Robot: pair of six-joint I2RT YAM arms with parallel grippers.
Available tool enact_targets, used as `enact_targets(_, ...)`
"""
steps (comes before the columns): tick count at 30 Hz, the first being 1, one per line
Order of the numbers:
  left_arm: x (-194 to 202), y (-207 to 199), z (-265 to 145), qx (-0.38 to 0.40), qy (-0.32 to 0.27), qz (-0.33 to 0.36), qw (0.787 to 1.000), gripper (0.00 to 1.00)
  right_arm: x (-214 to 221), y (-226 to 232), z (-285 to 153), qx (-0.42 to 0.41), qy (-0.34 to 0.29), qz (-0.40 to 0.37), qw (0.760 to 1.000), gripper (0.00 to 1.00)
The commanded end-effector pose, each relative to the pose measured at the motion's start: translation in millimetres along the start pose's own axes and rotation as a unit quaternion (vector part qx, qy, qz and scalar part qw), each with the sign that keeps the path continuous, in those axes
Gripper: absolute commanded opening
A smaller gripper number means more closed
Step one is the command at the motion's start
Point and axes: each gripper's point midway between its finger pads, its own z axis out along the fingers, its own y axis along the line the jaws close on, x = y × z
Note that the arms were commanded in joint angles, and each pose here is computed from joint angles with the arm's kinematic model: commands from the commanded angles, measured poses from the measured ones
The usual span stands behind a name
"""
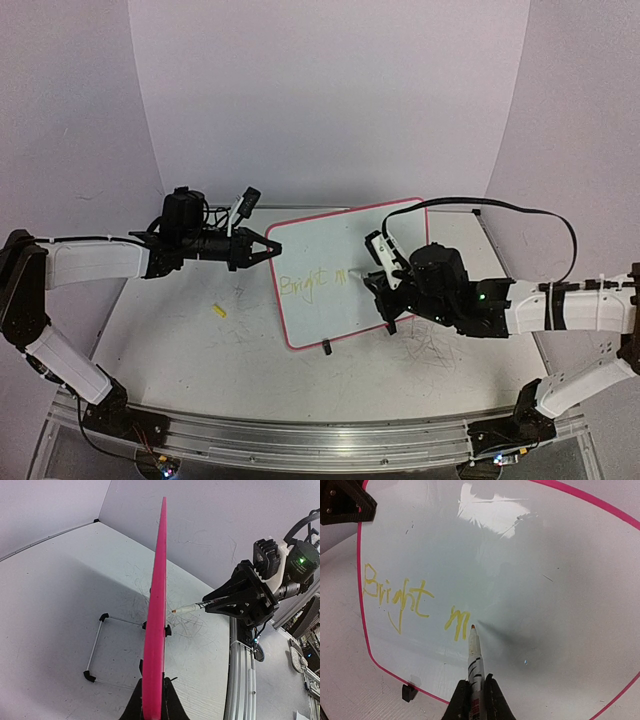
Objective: Write a sentence on the whiteboard
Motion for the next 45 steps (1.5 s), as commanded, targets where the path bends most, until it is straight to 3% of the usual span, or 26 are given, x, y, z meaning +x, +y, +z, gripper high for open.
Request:
enact_targets(1,13,16,1,-0.043,0.025,0.039,0.998,0.0,-15,-9,-2,0.027,-0.022,0.007,0.999,0.0)
enact_targets(26,14,14,3,-0.037,0.027,0.037,0.998,0.0,-31,-4,4,0.019,-0.043,0.006,0.999,0.0)
enact_targets(45,14,13,3,-0.036,0.027,0.038,0.998,0.0,-11,-3,14,0.024,-0.011,0.005,1.0,0.0)
